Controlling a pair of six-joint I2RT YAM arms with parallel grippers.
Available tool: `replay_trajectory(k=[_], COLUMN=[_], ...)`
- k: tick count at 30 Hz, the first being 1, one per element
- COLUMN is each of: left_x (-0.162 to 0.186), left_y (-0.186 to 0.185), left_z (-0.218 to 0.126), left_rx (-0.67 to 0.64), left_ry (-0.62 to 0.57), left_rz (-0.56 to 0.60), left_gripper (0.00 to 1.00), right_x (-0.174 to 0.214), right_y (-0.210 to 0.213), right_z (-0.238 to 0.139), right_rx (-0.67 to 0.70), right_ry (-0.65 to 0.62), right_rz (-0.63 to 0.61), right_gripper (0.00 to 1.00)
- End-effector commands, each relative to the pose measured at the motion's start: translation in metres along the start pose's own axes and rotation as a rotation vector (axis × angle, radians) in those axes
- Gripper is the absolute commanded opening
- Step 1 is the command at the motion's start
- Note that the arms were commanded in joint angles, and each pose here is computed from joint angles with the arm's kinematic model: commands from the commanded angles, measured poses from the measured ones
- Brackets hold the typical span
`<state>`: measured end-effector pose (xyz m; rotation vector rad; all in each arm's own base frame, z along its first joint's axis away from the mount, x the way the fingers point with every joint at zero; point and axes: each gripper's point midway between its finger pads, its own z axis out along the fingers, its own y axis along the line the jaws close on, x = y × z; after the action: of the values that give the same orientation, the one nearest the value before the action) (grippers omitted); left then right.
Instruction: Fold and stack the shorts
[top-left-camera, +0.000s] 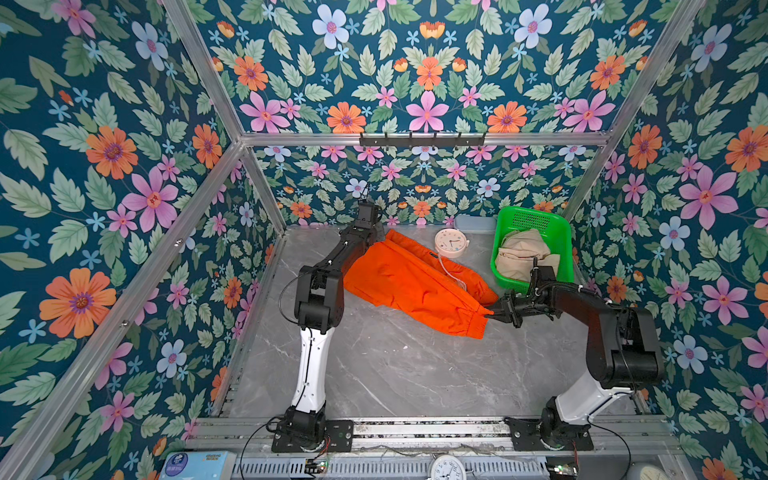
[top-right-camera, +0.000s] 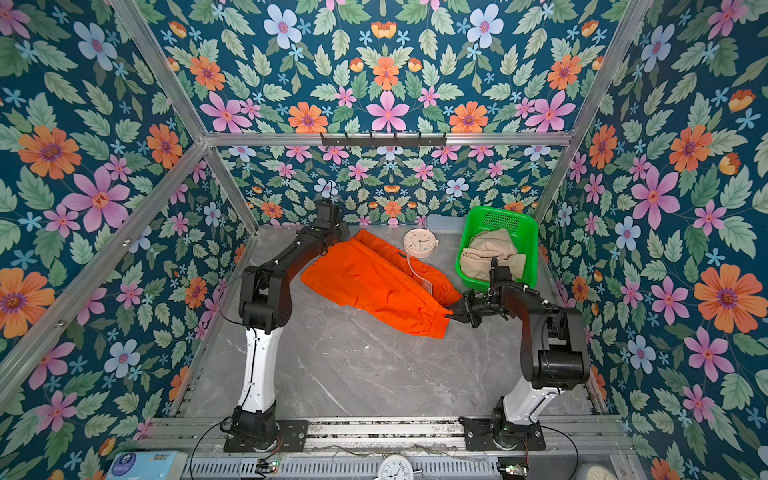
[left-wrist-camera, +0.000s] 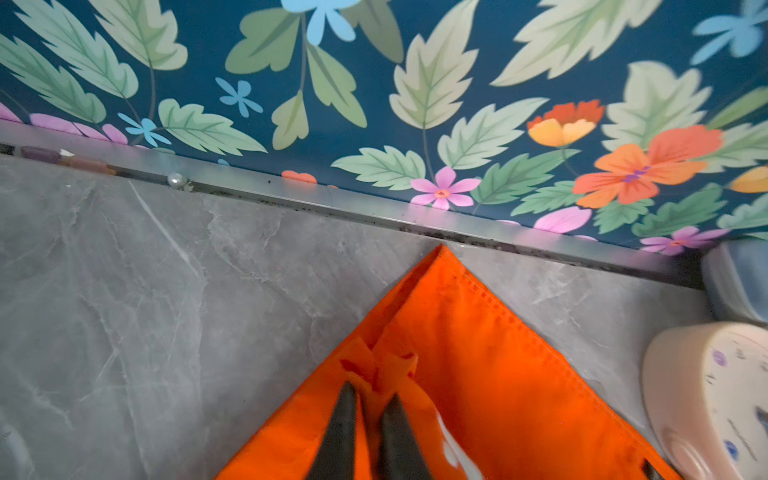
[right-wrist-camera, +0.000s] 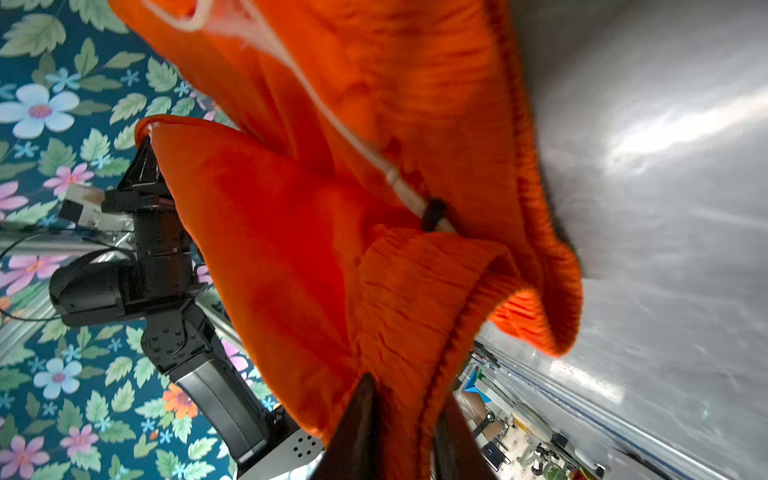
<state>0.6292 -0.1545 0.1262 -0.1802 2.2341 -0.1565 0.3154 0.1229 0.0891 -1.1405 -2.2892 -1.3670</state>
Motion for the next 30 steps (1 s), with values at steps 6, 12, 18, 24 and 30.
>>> replay_trajectory(k=[6,12,18,24,30], left_x=[-0.036,-0.037,0.016,0.065,0.104], left_y=[-0.01,-0.006,0.0,0.011,0.028], left_z=[-0.017,-0.063,-0.096,-0.072,-0.047], left_rx=[0.048,0.073,0.191,0.252,0.204], left_ry=[-0.117,-0.117,-0.041,0.085,0.175], left_rz=[-0.021,0.023,-0.007,-0.114,-0.17], left_gripper=[0.62,0.67,0.63,0.58,0.57], right_x=[-0.023,-0.021,0.002,0.039,0.046], right_y=[0.003,0.01,0.028,0.05,0.049], right_z=[-0.021,-0.055,-0.078,-0.027,0.043], right_rx=[0.028,0.069,0.125,0.189,0.221], right_ry=[-0.228,-0.41,-0.551,-0.471,-0.344], right_rz=[0.01,-0.058,-0.244,-0.496,-0.601], right_gripper=[0.52,0.58,0.58,0.56,0.55])
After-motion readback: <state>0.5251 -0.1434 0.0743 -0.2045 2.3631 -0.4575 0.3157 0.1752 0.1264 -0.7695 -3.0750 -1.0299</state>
